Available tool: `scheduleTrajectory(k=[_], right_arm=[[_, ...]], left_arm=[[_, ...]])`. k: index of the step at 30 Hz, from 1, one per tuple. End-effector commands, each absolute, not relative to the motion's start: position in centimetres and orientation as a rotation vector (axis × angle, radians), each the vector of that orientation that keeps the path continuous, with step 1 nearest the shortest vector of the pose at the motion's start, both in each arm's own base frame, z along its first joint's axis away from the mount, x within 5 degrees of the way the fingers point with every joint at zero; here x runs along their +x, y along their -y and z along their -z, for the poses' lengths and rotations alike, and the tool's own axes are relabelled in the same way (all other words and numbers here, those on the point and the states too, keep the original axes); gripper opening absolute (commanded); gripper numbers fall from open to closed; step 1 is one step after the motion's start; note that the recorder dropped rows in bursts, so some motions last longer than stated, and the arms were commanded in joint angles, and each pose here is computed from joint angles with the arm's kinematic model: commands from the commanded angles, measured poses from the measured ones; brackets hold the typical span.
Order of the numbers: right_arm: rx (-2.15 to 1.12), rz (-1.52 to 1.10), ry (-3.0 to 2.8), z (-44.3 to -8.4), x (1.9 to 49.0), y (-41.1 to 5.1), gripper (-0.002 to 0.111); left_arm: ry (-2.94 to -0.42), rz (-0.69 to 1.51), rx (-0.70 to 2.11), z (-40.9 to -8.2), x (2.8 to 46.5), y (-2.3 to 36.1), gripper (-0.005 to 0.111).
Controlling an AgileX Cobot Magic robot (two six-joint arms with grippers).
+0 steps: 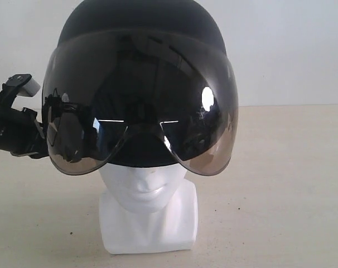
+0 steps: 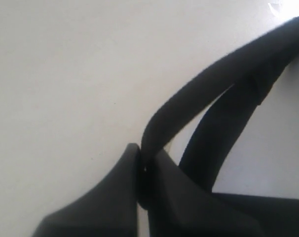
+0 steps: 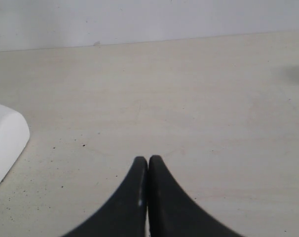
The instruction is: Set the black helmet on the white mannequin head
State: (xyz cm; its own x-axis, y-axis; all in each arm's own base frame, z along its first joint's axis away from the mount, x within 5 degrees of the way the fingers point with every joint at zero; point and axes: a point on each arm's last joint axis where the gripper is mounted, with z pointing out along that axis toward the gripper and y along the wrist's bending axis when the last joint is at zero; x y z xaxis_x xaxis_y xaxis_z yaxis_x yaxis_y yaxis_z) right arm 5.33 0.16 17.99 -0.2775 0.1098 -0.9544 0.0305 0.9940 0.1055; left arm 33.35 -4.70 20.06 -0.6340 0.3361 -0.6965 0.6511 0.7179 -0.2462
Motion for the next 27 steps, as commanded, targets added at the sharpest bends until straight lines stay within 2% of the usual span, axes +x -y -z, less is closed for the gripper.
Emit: scheduleTrajectory(k=[1,3,5,7,15,27], right_arm=[[0.098,-0.067,-1.835,-18.1,5.3,-0.1,0.000],[0.098,-0.067,-1.835,-18.1,5.3,-0.1,0.000],[0.098,-0.067,-1.835,-18.1,5.3,-0.1,0.000],[0.098,-0.067,-1.839,-18.1,5.3,-0.1,0.000],[0.098,-0.067,-1.839,-18.1,5.3,-0.1,0.000],[0.098,-0.067,-1.839,-18.1,5.3,-0.1,0.000]], left_arm=[[-2.293,0.646,0.747,-20.0,33.4,4.7,0.005],[-2.299,0.662,0.737,-20.0,33.4,4.7,0.018],[-2.286,0.728,0.742,-20.3,33.2,5.1,0.043],[-2.275,0.756,0.709,-20.5,33.3,5.2,0.048],[-2.238,0.815,0.763,-21.6,32.5,5.6,0.048],[-2.257,0.686,0.829,-24.6,30.6,5.1,0.048]])
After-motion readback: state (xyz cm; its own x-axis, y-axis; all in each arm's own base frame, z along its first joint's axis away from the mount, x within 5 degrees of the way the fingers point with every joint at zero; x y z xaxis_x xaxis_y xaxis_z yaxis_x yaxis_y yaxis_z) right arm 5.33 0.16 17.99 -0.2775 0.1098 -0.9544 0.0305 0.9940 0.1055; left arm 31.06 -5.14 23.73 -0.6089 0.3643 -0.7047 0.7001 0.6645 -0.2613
